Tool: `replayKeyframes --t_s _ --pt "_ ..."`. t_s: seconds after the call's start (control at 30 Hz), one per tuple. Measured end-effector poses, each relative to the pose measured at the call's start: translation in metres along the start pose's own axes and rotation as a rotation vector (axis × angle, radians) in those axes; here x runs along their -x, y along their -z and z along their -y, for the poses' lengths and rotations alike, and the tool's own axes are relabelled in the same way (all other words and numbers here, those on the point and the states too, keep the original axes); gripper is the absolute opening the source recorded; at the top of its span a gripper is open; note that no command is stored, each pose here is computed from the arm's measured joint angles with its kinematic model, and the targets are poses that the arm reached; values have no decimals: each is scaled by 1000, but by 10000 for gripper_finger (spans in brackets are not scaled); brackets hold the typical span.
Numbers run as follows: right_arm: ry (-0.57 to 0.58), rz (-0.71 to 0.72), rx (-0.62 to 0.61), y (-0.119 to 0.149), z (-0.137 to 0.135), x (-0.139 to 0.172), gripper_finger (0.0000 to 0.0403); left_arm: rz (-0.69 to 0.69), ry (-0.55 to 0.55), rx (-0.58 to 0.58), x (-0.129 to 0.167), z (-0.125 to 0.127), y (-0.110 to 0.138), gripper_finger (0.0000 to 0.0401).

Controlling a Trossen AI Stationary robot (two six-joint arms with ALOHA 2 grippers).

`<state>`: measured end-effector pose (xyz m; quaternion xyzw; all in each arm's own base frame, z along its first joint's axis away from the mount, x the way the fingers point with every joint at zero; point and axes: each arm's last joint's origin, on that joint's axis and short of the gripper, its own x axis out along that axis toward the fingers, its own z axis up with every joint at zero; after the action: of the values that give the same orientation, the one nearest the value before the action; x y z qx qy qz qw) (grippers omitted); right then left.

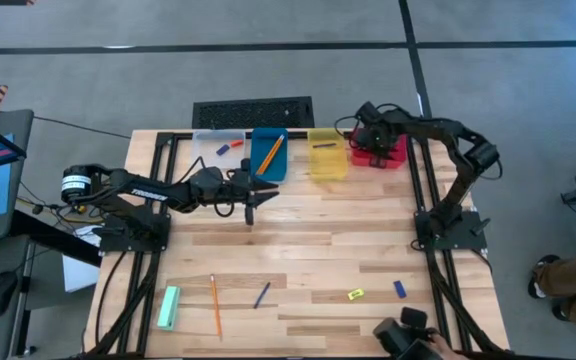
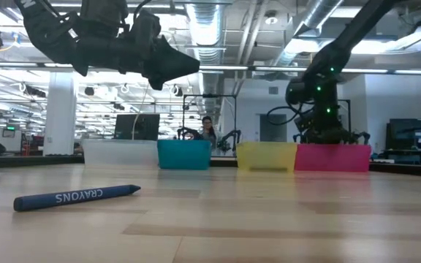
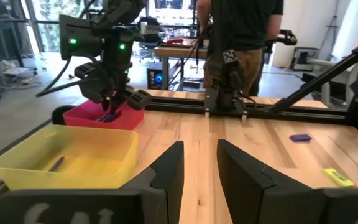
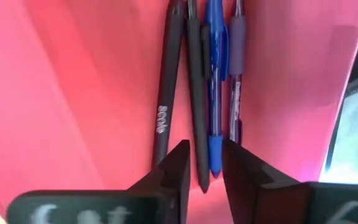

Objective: Sort crayons/erasers/pens/pencils in bins
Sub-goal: Put the green eraser into the transparent bin

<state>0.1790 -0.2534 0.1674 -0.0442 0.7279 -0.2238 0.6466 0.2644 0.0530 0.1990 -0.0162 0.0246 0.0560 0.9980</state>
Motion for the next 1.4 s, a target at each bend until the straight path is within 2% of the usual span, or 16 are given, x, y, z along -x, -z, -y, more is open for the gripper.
replayKeyframes --t_s 0.2,0.33,0.47,0.53,0.6,0.7,0.83,1.13,1.27,1.4 --pt "25 8 21 -6 -5 4 114 7 -37 -24 2 -1 2 84" --pt "74 45 7 -6 -5 26 89 14 -56 -43 8 -3 9 51" --pt "111 190 -42 1 -6 67 31 32 -25 -30 13 -9 12 7" --pt "60 301 -90 8 -10 88 9 38 -15 -17 15 -13 13 5" --pt "1 423 -133 14 -19 107 8 32 -23 -14 17 -16 15 2" --pt "-58 547 -132 20 -42 129 8 27 -36 -8 18 -19 16 1" --pt "-152 679 -60 24 -84 145 3 26 -32 -6 18 -19 16 0" --pt "-441 1004 16 22 -169 141 4 19 -32 -3 18 -19 17 0" --pt "-525 981 55 28 -202 134 3 13 -30 1 18 -19 18 0" --pt "-484 874 61 43 -234 135 7 11 -30 1 18 -19 18 0"
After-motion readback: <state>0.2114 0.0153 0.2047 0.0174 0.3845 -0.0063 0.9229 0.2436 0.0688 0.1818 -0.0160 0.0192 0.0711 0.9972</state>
